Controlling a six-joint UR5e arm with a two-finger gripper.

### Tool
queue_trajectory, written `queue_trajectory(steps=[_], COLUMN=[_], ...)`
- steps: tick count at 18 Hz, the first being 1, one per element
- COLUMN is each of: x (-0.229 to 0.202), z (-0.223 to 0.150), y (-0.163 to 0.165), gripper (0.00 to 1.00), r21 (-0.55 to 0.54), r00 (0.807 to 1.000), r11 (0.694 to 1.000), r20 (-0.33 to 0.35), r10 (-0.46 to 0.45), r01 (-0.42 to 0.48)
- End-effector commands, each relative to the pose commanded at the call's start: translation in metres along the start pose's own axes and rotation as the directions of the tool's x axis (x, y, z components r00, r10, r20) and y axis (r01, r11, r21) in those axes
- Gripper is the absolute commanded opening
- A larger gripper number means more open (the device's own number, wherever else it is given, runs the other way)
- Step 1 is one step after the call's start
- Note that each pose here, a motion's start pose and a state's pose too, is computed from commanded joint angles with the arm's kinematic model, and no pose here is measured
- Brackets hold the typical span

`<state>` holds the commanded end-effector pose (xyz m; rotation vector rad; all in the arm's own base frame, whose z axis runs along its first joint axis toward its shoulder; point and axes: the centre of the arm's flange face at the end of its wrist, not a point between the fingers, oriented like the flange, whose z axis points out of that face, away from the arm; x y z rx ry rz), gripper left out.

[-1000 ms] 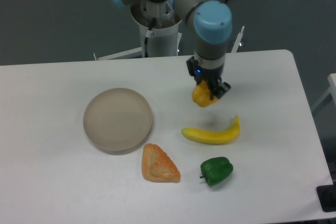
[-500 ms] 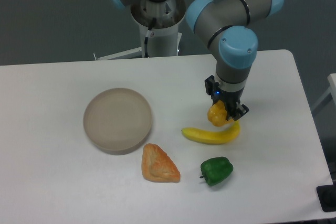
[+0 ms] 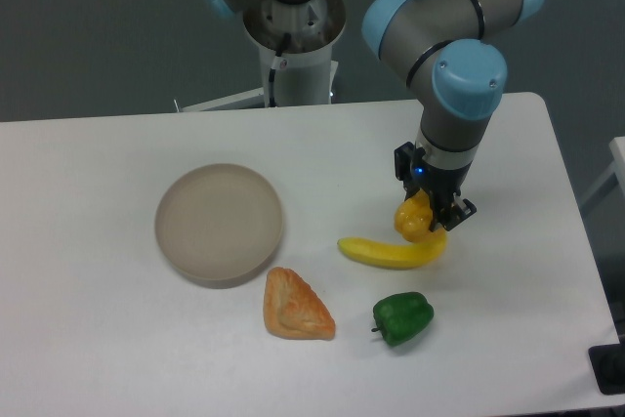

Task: Pick up the yellow pepper from the table
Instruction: 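Carry the held yellow pepper toward the banana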

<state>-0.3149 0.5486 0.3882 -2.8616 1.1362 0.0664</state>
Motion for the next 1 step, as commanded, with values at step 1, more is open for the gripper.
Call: queue_trajectory(steps=[1], x=[0.0006], z=[-0.0002], y=[0.0002], gripper=[0.28], r21=[-0.002], r00=[1.000], r11=[1.000], r20=[0.000], r10=[0.000], r01=[0.000])
